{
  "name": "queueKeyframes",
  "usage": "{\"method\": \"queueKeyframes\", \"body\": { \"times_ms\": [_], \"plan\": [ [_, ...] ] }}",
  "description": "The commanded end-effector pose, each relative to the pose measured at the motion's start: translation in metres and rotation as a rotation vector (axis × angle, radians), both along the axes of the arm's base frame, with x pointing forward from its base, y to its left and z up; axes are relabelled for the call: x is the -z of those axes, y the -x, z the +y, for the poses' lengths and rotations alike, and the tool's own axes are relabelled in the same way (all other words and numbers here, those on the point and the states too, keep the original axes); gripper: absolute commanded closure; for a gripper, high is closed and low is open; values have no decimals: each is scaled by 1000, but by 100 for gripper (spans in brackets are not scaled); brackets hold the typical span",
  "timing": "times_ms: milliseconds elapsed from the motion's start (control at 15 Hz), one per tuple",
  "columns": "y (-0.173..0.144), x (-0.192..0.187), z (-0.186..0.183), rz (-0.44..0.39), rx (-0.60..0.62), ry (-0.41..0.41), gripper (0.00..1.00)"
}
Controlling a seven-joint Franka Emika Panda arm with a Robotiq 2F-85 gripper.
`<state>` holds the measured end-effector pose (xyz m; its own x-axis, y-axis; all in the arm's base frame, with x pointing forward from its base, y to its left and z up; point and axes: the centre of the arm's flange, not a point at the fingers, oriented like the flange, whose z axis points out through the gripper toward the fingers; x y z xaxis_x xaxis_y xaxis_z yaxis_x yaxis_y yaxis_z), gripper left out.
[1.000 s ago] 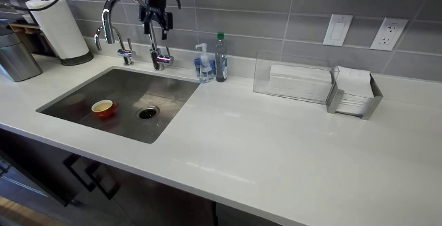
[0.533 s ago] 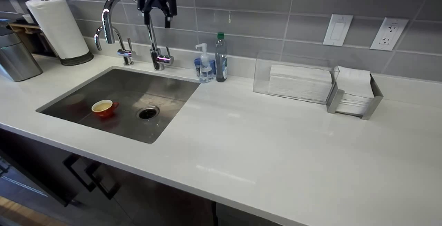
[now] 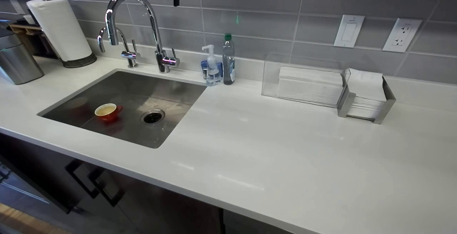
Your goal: Open the tap and let it run for a bit and then close it using the tap faucet
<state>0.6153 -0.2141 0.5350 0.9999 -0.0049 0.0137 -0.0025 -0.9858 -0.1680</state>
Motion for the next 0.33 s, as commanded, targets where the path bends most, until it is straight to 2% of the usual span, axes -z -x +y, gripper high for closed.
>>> {"method": "queueKeyframes", "body": {
  "times_ms": [0, 267],
  "plan": [
    [1, -3, -2, -5, 4, 3, 0],
    [-6, 6, 8, 8, -8, 0, 0]
  ]
}}
